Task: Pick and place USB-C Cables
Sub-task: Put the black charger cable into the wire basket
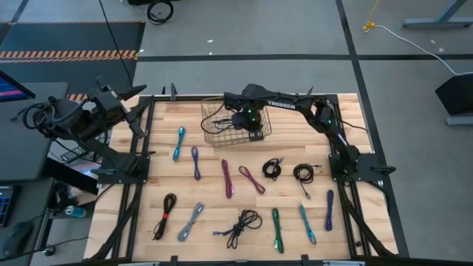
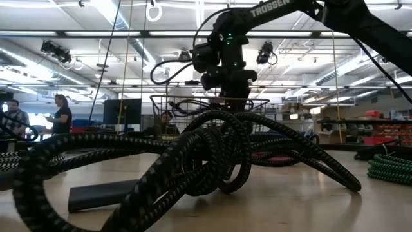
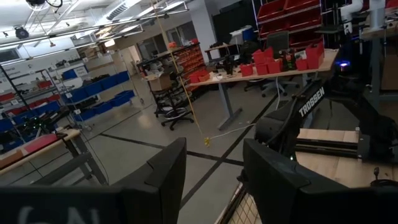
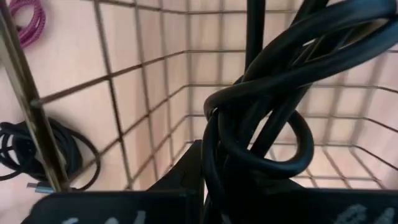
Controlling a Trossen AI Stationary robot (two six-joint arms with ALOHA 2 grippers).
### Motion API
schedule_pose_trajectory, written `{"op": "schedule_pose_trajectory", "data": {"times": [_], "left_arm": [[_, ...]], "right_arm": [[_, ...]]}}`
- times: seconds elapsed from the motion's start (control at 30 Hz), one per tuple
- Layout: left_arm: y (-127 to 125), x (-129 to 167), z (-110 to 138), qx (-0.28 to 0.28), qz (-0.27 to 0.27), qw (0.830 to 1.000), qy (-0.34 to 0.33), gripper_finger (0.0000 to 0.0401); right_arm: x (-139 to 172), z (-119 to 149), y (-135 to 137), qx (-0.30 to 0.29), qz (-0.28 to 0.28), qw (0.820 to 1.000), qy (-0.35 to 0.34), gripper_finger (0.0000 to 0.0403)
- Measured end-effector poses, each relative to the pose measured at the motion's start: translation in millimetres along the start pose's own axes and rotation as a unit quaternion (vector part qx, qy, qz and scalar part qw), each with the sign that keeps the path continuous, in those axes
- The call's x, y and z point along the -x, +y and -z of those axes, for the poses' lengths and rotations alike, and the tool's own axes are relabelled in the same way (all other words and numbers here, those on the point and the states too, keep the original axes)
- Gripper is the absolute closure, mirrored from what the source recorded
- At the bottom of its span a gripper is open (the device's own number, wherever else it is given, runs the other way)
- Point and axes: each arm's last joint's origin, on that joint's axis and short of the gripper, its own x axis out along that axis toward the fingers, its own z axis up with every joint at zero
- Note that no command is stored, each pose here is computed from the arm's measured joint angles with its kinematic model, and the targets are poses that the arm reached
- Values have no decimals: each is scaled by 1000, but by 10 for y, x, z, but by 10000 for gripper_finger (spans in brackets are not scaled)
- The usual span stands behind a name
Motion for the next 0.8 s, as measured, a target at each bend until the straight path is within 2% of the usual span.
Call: {"op": "schedule_pose_trajectory", "data": {"times": [0.5,0.8], "left_arm": [[0,0,0,0,0,1000,0,234],[0,0,-1,1,0,1000,0,234]], "right_arm": [[-408,39,41,-8,-31,999,22,354],[-502,51,52,-7,-37,999,23,354]]}}
